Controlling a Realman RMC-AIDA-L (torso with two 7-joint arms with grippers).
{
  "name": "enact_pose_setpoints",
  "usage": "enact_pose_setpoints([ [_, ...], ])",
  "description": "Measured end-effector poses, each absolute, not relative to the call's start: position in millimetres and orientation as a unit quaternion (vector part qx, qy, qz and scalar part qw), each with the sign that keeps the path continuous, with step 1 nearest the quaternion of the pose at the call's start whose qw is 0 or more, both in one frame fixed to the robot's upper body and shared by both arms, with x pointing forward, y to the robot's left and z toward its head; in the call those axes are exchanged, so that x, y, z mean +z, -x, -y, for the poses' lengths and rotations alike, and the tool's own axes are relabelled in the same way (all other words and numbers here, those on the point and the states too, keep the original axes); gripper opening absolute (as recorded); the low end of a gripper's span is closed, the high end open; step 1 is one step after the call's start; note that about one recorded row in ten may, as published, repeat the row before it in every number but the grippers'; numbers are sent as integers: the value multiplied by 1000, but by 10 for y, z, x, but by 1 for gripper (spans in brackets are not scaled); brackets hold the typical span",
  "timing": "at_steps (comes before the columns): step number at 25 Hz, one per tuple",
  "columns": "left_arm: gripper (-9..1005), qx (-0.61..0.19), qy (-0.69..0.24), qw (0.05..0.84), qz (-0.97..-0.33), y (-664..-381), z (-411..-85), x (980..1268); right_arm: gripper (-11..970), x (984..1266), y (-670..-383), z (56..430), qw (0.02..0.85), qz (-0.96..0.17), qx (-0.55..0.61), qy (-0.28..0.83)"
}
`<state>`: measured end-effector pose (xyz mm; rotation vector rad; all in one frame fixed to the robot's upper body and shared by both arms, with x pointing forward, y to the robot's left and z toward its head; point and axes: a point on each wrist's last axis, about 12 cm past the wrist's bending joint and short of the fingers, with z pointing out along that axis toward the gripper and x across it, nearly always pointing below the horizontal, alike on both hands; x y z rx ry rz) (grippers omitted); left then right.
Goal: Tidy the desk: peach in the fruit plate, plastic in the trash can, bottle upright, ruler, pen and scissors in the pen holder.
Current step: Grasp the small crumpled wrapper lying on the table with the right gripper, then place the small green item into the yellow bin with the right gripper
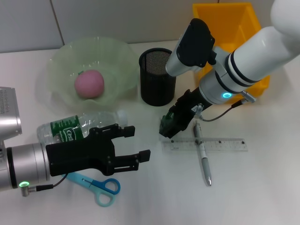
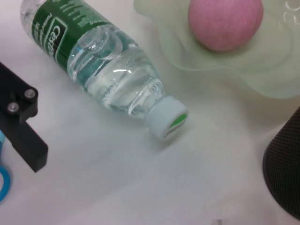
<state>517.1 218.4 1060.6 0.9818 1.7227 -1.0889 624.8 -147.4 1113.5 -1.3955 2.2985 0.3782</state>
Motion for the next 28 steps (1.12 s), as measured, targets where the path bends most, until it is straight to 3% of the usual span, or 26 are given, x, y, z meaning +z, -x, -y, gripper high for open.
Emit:
enact_pose_setpoints([
  [17, 808, -435, -393, 426, -689, -5162, -2194, 10602, 710, 11053, -6245, 1452, 205, -831, 144, 497],
  [23, 808, -436, -395, 425, -688, -5160, -2201, 10606, 493, 11113, -6236, 1428, 213, -829, 166, 490],
  [26, 808, -436, -395, 425, -688, -5160, -2201, 10606, 323, 11146, -6229, 1433, 211, -828, 172, 489],
  [28, 808, -436, -395, 426, -688, -5161, -2205, 10607, 313, 11187, -6224, 1443, 213, -829, 178, 487],
])
